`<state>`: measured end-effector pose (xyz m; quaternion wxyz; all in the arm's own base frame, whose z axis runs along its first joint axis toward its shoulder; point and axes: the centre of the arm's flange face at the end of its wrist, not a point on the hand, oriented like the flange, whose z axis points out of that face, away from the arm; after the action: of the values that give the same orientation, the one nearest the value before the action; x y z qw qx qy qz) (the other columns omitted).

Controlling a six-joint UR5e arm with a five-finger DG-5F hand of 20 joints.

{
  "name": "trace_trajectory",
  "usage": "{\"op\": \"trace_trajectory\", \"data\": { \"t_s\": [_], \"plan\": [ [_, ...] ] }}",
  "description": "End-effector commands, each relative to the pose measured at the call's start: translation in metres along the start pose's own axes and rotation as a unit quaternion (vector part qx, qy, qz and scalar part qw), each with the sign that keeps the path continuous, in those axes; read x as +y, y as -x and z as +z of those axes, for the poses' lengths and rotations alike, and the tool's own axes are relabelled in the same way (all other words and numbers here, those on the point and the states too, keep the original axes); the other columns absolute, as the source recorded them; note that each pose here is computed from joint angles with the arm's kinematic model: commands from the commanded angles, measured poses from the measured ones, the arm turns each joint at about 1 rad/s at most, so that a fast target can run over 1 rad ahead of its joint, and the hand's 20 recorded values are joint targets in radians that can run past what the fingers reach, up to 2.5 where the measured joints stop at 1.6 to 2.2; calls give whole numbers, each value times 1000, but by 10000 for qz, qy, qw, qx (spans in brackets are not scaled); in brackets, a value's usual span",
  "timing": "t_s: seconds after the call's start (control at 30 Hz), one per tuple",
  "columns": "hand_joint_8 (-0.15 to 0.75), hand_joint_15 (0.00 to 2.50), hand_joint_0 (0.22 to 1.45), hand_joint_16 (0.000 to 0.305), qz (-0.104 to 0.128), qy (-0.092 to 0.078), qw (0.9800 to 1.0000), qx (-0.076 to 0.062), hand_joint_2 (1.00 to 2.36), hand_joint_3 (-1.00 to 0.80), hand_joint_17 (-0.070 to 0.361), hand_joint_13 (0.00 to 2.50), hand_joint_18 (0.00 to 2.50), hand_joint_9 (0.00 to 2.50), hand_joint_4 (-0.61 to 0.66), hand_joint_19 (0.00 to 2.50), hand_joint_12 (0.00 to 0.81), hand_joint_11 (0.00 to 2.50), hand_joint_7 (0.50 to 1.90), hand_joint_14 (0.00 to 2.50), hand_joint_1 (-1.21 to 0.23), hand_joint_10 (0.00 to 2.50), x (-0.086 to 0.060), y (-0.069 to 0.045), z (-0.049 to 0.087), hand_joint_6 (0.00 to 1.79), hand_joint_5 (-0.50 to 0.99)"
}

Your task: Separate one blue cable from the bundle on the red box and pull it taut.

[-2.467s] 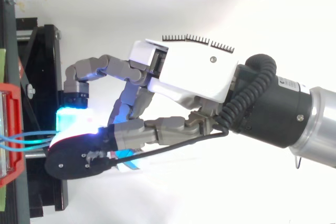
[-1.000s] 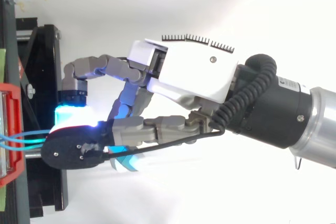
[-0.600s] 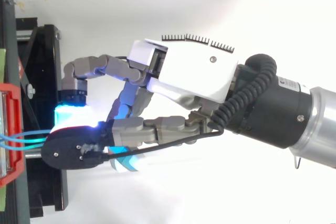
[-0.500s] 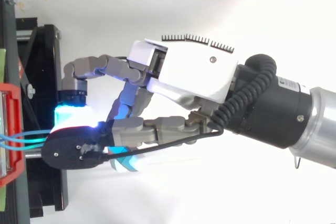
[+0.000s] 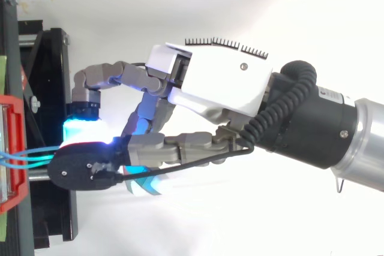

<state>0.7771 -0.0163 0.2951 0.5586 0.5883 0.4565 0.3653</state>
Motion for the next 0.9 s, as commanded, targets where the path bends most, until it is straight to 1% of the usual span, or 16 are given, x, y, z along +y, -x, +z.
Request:
{"op": "trace_trajectory", "data": {
  "t_s": [0.0,0.17,0.37,0.53,0.63,0.67,0.77,0.83,0.87],
  "plan": [
    [398,737,689,56,7,9,10000,-9,1021,166,126,1374,954,1671,251,502,473,1313,1359,20,-687,21,2,1,0,586,-69],
    [397,725,685,55,15,22,10000,-17,1020,174,125,1361,952,1675,256,494,477,1315,1354,21,-692,21,3,1,1,585,-67],
    [393,618,683,54,15,22,10000,-17,1019,164,121,1191,912,1592,275,481,487,1280,1360,17,-698,20,3,1,1,583,-64],
    [394,579,681,54,19,28,10000,-17,1019,156,122,1152,896,1523,280,482,486,1234,1370,18,-698,18,4,1,1,580,-64],
    [390,572,680,55,27,41,10000,-17,1019,153,123,1125,892,1366,287,484,482,1145,1366,16,-698,18,6,1,1,580,-63],
    [384,574,680,55,15,22,10000,-17,1017,157,124,1115,888,1279,286,501,486,1124,1364,17,-698,16,5,1,1,581,-62],
    [375,575,678,56,-5,-11,10000,-16,1016,161,126,1089,886,1168,299,500,487,1085,1369,15,-700,16,7,2,0,578,-60],
    [372,571,677,57,-17,-31,10000,-16,1016,162,127,1057,881,1097,305,500,491,1024,1366,15,-701,14,9,2,0,578,-60],
    [368,555,678,57,-17,-31,10000,-16,1015,158,129,996,878,1010,303,501,484,958,1375,14,-703,13,11,2,0,578,-59]
  ]
}}
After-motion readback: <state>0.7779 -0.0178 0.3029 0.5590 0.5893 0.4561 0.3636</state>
